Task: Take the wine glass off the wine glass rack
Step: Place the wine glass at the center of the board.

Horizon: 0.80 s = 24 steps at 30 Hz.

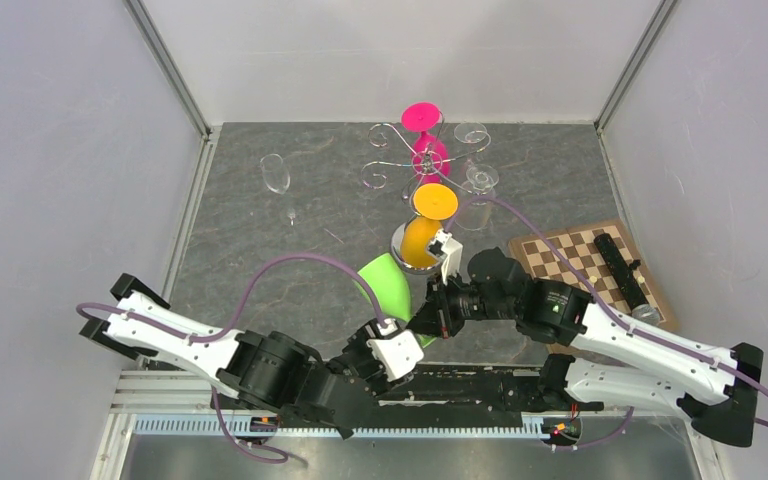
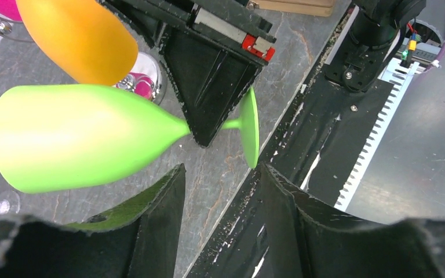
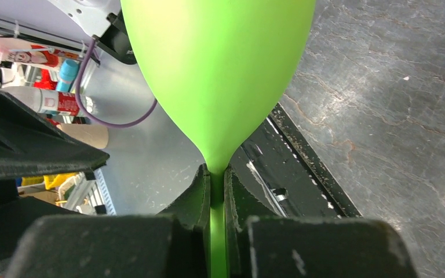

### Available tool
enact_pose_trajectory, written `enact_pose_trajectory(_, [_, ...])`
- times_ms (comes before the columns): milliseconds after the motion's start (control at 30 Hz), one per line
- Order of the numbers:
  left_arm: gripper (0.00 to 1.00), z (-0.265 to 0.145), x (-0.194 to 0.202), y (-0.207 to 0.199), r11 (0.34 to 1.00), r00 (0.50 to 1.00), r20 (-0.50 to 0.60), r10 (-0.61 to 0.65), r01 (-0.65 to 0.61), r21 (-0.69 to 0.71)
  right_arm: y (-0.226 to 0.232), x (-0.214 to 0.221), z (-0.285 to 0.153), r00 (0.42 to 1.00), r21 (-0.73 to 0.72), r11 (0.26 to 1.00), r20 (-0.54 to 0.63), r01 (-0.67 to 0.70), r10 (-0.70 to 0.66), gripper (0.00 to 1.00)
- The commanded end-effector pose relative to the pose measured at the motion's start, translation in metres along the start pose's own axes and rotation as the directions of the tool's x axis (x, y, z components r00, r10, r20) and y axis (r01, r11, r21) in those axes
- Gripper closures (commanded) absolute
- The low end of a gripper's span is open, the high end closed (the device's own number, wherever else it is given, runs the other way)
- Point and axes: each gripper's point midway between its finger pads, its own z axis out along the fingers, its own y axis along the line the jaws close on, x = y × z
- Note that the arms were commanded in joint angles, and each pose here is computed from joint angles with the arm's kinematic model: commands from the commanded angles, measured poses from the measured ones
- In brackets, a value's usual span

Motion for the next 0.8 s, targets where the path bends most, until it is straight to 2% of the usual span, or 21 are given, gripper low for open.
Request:
enact_pose_trajectory(0, [0.41, -0.004, -0.013, -0.005, 0.988, 0.987, 0.05, -0.15, 0.148, 0.051, -0.007, 0.0, -0.006, 0.995, 0.013, 0.995, 0.022, 0.095, -0.096, 1.0])
enact_pose_trajectory(433, [0.34, 0.018, -0.005, 0.007, 0.945, 0.953, -0.005, -0.303, 0.301, 0.127, -0.056, 0.003, -0.016, 0.95, 0.202, 0.932, 0.016, 0.302, -0.312, 1.0])
enact_pose_trajectory(767, [0.31, 0.032, -0.008, 0.034, 0.858, 0.874, -0.038, -0.484, 0.482, 0.178, -0.081, -0.005, -0.02, 0.887, 0.302, 0.843, -0.017, 0.444, -0.461, 1.0])
